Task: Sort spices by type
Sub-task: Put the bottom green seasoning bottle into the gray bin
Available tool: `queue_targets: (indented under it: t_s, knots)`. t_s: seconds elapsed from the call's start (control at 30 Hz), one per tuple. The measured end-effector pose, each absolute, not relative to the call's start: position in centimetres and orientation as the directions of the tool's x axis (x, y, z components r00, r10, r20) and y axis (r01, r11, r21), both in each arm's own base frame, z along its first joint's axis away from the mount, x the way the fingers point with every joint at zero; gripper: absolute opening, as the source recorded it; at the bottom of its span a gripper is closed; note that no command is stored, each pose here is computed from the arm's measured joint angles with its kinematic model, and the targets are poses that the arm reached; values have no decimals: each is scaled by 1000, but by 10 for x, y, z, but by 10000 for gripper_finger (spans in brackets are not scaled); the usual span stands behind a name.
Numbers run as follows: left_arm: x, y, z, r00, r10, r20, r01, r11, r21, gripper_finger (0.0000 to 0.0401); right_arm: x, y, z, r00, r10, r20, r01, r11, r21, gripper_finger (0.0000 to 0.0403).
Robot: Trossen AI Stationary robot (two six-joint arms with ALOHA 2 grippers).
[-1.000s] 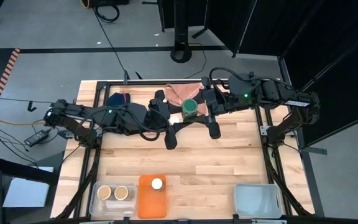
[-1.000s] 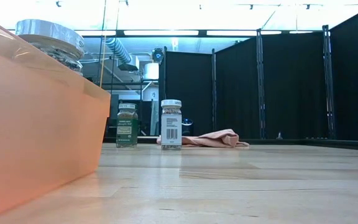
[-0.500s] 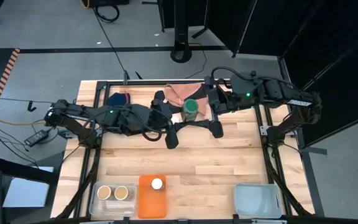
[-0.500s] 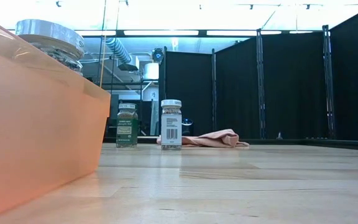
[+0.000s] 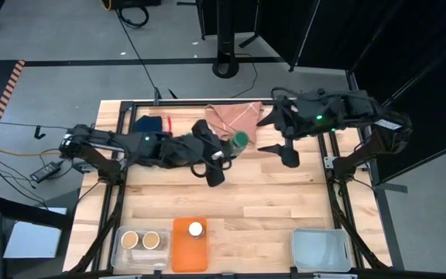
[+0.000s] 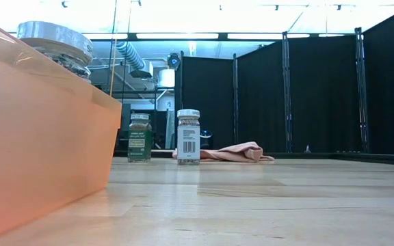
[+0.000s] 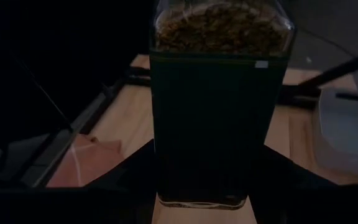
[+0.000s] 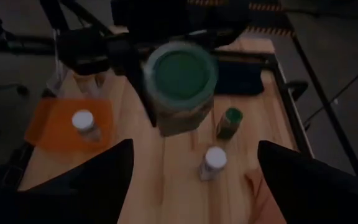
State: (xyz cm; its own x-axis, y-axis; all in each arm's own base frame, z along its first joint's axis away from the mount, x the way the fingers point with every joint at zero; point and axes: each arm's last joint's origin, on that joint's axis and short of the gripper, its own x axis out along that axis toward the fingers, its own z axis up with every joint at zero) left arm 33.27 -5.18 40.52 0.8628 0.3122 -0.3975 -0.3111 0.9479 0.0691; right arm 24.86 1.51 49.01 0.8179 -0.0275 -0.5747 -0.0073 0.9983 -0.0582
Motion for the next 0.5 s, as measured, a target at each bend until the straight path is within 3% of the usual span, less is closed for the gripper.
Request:
queue_targets:
  t_s: [0.17,0.5]
  knots:
    - [356,-57,379,834,308,-457,-283,951,124,191,264,18,478,782,-25,-623,-22,997,-68,346]
    - [418,-68,314,840,245,-484,-186,968,168,191,255,22,465,661,-21,-750,-24,999,-49,345]
